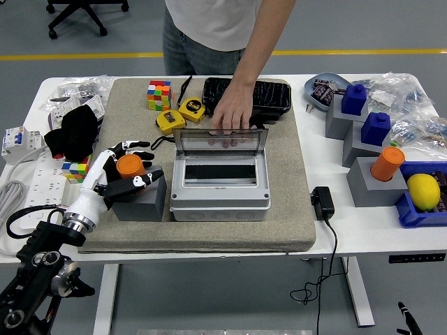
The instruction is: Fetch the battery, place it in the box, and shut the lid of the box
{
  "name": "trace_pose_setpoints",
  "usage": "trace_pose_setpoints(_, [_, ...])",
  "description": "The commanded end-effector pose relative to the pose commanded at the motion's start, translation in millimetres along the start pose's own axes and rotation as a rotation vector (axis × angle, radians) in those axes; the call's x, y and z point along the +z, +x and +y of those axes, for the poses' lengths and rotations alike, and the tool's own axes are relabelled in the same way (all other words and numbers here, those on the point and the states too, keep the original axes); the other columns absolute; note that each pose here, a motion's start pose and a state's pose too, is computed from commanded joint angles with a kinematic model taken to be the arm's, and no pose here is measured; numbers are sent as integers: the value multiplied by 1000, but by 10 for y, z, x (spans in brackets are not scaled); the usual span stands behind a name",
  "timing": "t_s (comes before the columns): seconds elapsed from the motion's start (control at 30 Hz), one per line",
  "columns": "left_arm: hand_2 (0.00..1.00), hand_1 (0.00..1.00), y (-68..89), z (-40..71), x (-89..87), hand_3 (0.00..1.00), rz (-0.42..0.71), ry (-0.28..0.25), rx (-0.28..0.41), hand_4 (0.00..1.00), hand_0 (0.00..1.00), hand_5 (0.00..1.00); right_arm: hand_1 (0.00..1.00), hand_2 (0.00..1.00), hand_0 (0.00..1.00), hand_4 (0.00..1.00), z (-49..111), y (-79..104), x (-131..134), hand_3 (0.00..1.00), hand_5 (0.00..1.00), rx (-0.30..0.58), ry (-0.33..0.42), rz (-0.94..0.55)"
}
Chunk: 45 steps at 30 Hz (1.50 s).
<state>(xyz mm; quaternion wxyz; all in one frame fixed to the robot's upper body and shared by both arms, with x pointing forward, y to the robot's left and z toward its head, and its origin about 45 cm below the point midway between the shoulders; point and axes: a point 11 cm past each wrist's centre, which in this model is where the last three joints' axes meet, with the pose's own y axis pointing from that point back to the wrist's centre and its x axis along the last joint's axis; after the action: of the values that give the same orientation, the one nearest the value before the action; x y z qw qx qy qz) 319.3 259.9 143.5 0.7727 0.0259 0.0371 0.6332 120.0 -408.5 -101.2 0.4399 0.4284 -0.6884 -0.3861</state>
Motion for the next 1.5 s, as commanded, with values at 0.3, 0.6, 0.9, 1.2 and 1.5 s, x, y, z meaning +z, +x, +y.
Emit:
trace_pose_setpoints(0.3, [453, 569, -18, -4, -10, 484, -22, -1, 5, 998, 500, 2, 750, 750, 862, 998, 0, 6, -8, 806, 998, 1, 1, -1])
trace_pose_setpoints(0.6, [402, 500, -5, -1, -33, 418, -42, 4, 25, 998, 445, 2, 750, 751, 862, 998, -1, 16, -7, 806, 998, 2, 4, -9])
trace_pose_setpoints(0.9, [336, 430, -24, -2, -52, 319, -43, 5, 31, 998, 300, 2, 750, 752, 863, 998, -1, 25, -7, 806, 998, 5, 4, -15])
trace_pose_setpoints(1.2, [256, 326, -91, -6, -87, 229, -48, 11, 28, 998, 204, 2, 750, 752, 862, 998, -1, 32, -9, 806, 998, 8, 4, -22])
trace_pose_setpoints(1.5, [131, 127, -65, -24, -59, 88, -74, 2, 52, 998, 108, 2, 751, 752, 863, 998, -1, 30, -23, 806, 998, 7, 7, -25])
